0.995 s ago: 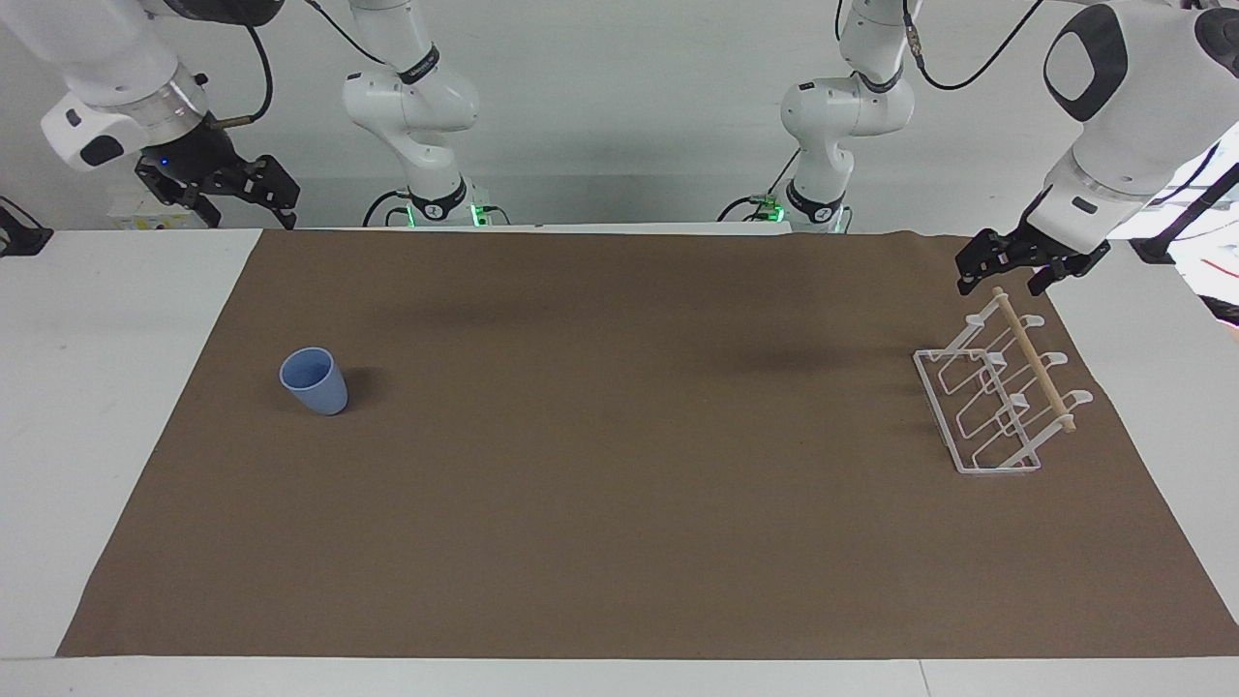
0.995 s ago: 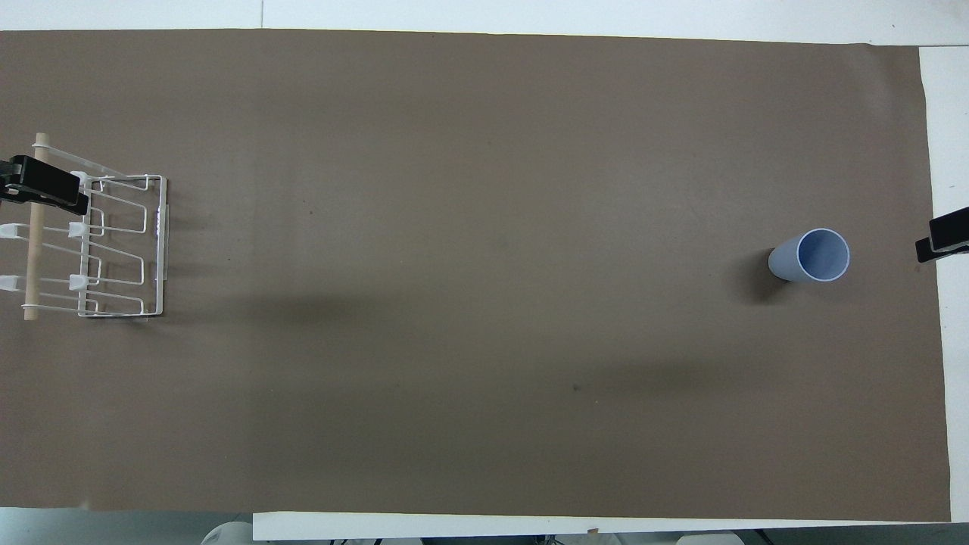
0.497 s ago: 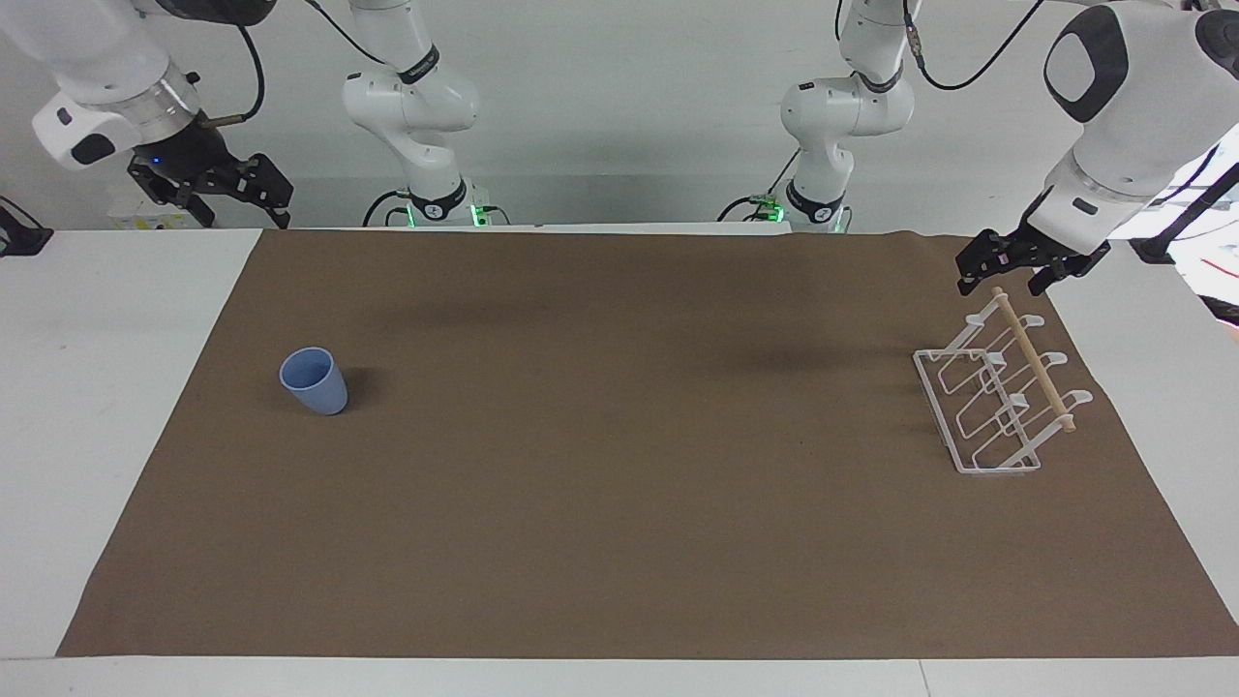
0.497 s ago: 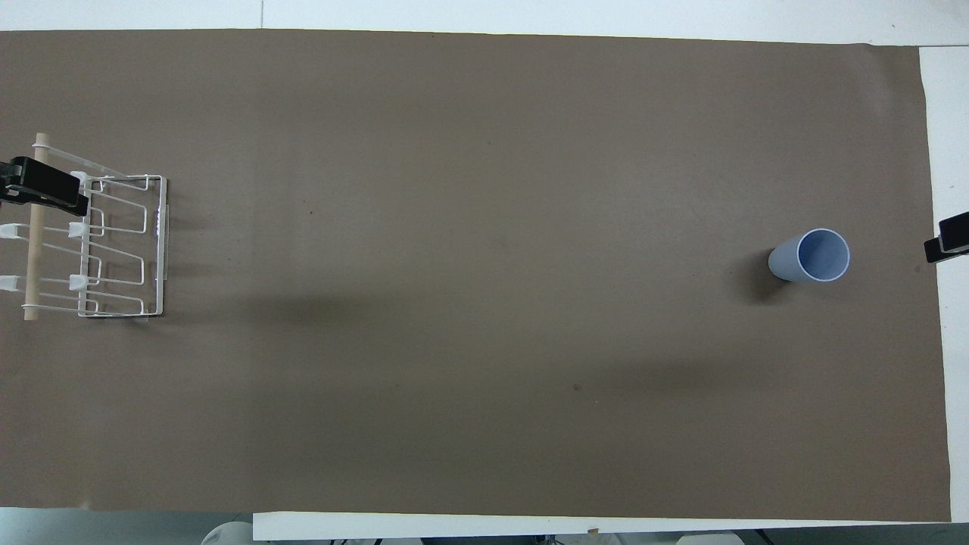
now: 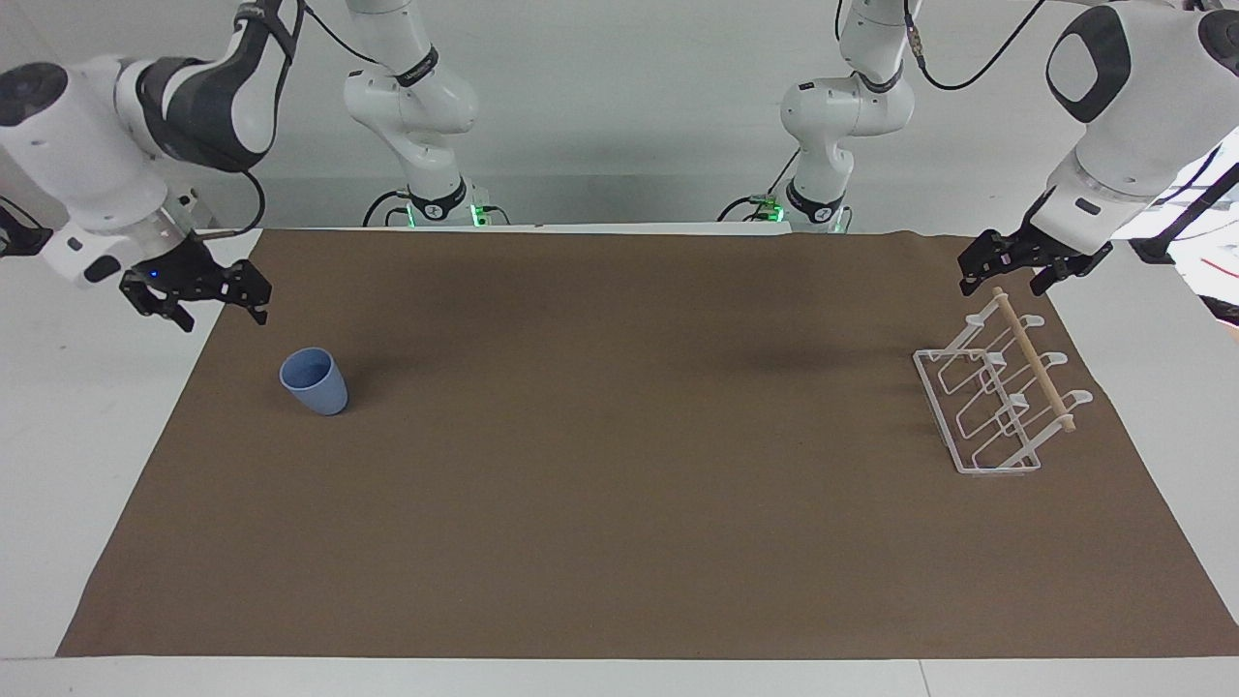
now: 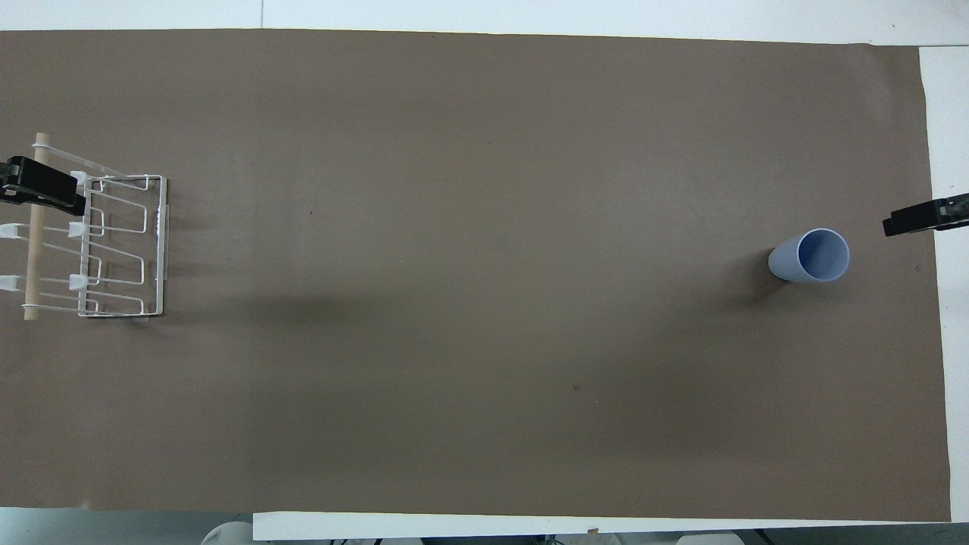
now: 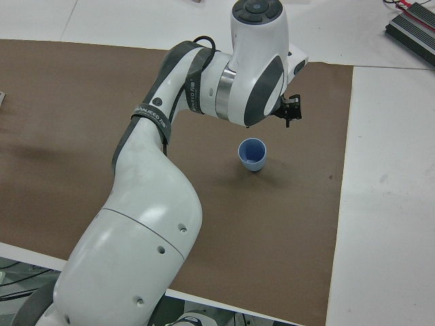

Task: Hang cup on cup holder
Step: 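Reach the right gripper to the light blue cup rim and grasp it, then lift the blue cup sideways with the right gripper toward the left gripper, then close the left gripper on the cup base held by the right gripper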

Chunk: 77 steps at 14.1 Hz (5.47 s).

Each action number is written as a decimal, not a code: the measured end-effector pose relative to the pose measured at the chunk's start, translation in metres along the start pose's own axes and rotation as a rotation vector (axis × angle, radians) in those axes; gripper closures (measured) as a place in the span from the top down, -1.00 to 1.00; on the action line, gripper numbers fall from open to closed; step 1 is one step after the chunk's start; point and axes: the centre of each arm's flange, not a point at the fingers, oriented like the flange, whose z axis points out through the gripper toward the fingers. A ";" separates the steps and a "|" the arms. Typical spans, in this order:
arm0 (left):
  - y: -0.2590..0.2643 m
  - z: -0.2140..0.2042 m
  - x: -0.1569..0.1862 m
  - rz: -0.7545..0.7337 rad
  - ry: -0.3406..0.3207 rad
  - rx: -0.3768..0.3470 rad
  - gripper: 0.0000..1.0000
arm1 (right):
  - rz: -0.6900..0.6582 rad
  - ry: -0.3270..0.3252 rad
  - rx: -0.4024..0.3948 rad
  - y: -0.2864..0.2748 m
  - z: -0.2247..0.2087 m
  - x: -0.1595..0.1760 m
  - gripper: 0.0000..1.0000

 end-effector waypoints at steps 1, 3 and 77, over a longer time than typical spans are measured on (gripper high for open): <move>0.000 0.000 0.000 0.000 0.000 0.000 1.00 | -0.004 -0.018 0.006 -0.003 0.017 0.008 1.00; 0.000 0.000 0.000 0.000 0.000 0.000 1.00 | 0.017 -0.045 0.024 -0.009 0.040 0.017 0.99; 0.367 -0.003 -0.037 -1.447 -0.117 -0.316 1.00 | 0.374 0.067 1.220 -0.417 0.031 0.009 -0.91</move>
